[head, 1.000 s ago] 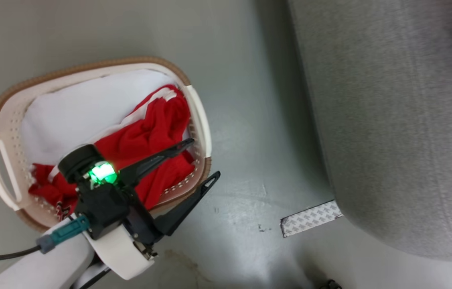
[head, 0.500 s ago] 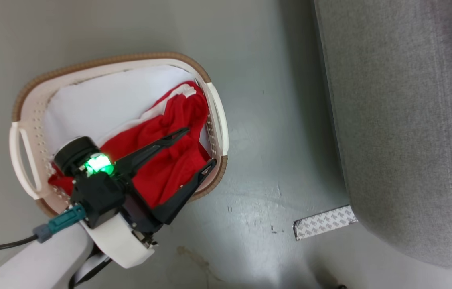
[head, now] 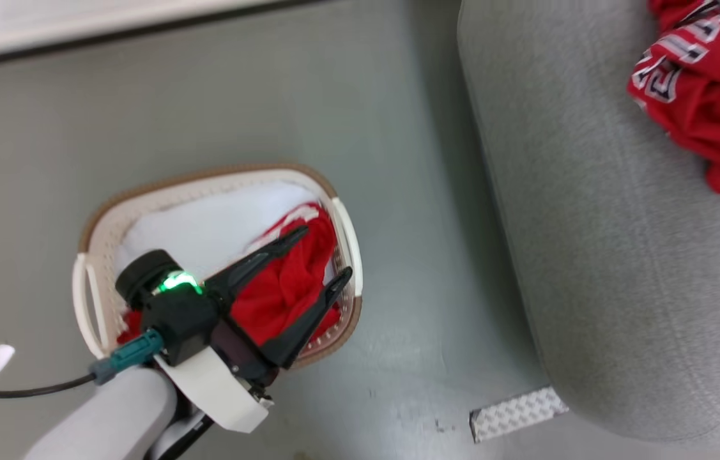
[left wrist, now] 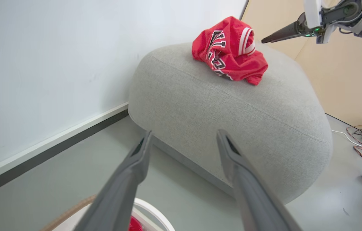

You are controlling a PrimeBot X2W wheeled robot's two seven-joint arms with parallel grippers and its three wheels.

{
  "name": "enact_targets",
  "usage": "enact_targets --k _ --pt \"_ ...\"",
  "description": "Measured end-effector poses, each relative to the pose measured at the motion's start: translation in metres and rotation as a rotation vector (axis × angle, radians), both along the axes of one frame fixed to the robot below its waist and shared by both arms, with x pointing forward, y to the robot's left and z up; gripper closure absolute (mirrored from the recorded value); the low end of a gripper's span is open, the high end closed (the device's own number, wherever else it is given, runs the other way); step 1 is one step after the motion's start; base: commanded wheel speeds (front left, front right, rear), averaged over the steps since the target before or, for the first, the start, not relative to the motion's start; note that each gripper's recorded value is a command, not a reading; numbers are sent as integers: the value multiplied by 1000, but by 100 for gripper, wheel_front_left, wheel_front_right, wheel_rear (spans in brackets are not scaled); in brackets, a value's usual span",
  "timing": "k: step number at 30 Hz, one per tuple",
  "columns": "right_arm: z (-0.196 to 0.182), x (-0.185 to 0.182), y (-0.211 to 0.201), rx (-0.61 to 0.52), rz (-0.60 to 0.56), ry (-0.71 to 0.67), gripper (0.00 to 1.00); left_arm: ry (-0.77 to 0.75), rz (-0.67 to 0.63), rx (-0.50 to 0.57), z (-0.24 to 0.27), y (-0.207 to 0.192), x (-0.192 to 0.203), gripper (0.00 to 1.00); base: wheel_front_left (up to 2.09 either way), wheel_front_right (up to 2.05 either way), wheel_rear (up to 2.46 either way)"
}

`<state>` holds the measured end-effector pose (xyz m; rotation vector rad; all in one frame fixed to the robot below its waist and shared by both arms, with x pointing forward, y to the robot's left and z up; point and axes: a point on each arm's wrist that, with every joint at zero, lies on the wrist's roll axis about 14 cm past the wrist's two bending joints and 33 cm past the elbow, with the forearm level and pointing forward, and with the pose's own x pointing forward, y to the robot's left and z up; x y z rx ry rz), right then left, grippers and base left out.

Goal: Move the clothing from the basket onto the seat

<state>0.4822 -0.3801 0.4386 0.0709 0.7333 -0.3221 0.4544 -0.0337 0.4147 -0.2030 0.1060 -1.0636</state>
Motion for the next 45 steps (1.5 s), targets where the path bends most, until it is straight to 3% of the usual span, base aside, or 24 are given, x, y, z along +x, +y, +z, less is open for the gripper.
enact_targets --k 8,16,24,29,36,45 --pt "53 -28 5 9 68 -61 0 -51 44 -13 41 -3 -11 0 0 0 0" --pt "133 -47 30 -38 215 -270 0 -114 137 -55 91 -1 -24 0 0 0 0" --pt "207 -62 81 -42 383 -579 0 -210 317 -81 141 37 -23 0 0 0 0" --pt "212 -65 117 11 455 -714 0 -249 490 -45 150 86 -19 0 0 0 0" --pt "188 -70 178 63 572 -806 0 -237 741 3 143 159 -22 0 0 0 0" --pt "146 -91 202 133 493 -955 0 -163 958 31 115 217 -45 0 0 0 0"
